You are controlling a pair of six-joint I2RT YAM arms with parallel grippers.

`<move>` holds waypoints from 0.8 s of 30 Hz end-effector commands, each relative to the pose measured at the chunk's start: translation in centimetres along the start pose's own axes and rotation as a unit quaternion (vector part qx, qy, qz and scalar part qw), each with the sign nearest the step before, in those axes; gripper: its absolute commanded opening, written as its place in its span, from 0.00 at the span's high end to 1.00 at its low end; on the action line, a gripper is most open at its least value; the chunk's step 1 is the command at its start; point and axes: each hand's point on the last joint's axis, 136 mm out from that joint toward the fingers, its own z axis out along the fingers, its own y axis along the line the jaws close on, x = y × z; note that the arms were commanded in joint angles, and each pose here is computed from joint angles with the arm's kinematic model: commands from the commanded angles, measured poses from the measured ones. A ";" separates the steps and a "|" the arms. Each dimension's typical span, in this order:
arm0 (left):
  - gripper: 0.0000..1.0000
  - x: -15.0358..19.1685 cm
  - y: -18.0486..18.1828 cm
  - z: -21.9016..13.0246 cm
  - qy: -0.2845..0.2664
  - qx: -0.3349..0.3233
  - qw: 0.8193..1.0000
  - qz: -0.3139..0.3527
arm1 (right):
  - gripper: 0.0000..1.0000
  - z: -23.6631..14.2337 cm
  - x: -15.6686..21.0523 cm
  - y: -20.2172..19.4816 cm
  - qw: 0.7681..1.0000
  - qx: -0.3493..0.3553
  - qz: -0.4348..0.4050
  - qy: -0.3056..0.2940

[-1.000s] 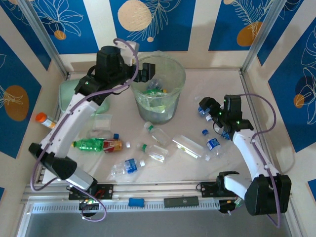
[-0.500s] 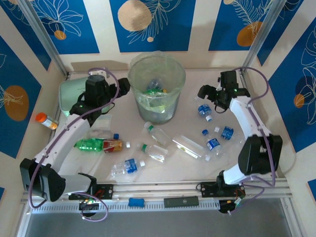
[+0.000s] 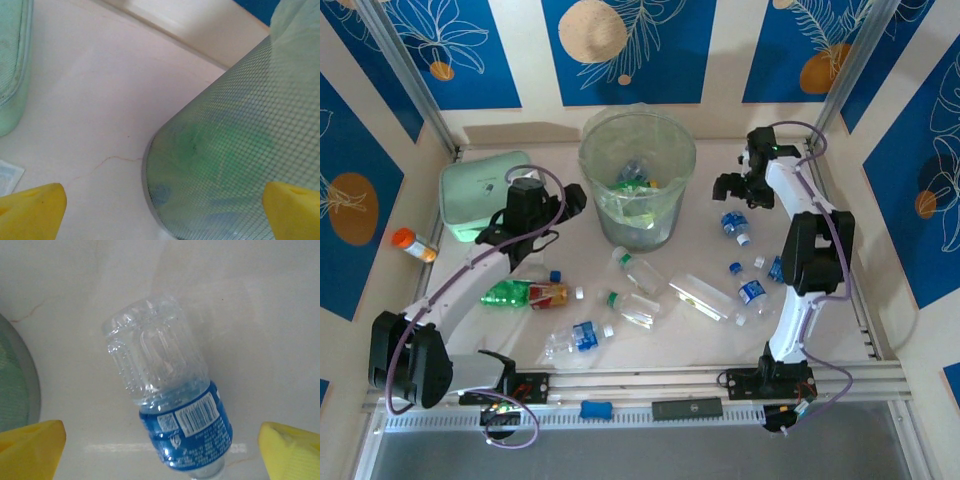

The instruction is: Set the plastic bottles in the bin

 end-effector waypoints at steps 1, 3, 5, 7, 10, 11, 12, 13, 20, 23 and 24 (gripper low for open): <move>0.00 -0.7 -0.3 -0.7 -0.016 0.010 1.000 -0.011 | 0.01 0.8 1.1 0.5 0.998 0.015 -0.050 0.042; 0.00 -0.6 -0.2 -0.6 -0.014 0.009 1.000 -0.012 | 0.00 1.5 1.2 0.6 0.997 0.021 -0.061 0.051; 0.00 -0.7 -0.2 -0.6 -0.017 0.011 1.000 -0.014 | 0.01 2.2 1.3 0.8 0.996 0.023 -0.066 0.059; 0.00 -0.8 -0.5 -0.5 -0.019 0.015 1.000 -0.013 | 0.03 2.8 1.4 0.8 0.995 0.026 -0.070 0.065; 0.00 -1.0 -0.7 -0.5 -0.020 0.019 1.000 -0.011 | 0.06 3.8 1.7 0.6 0.992 0.042 -0.086 0.078; 0.00 -1.1 -0.8 -0.5 -0.020 0.020 1.000 -0.009 | 0.07 4.2 1.8 0.5 0.991 0.048 -0.093 0.083; 0.00 -1.1 -0.8 -0.5 -0.020 0.021 1.000 -0.009 | 0.07 4.5 2.0 0.4 0.990 0.053 -0.098 0.088; 0.00 -1.1 -0.8 -0.5 -0.019 0.021 1.000 -0.010 | 0.08 4.8 2.2 0.3 0.988 0.061 -0.103 0.094; 0.00 -1.4 -0.9 -1.0 -0.025 0.023 0.999 -0.009 | 0.18 6.1 3.0 0.2 0.982 0.083 -0.127 0.111; 0.00 -1.5 -0.9 -1.2 -0.026 0.023 0.999 -0.008 | 0.24 6.3 3.1 0.2 0.982 0.086 -0.128 0.112; 0.00 -1.5 -0.9 -1.2 -0.026 0.024 0.999 -0.008 | 0.26 6.4 3.1 0.3 0.981 0.086 -0.129 0.112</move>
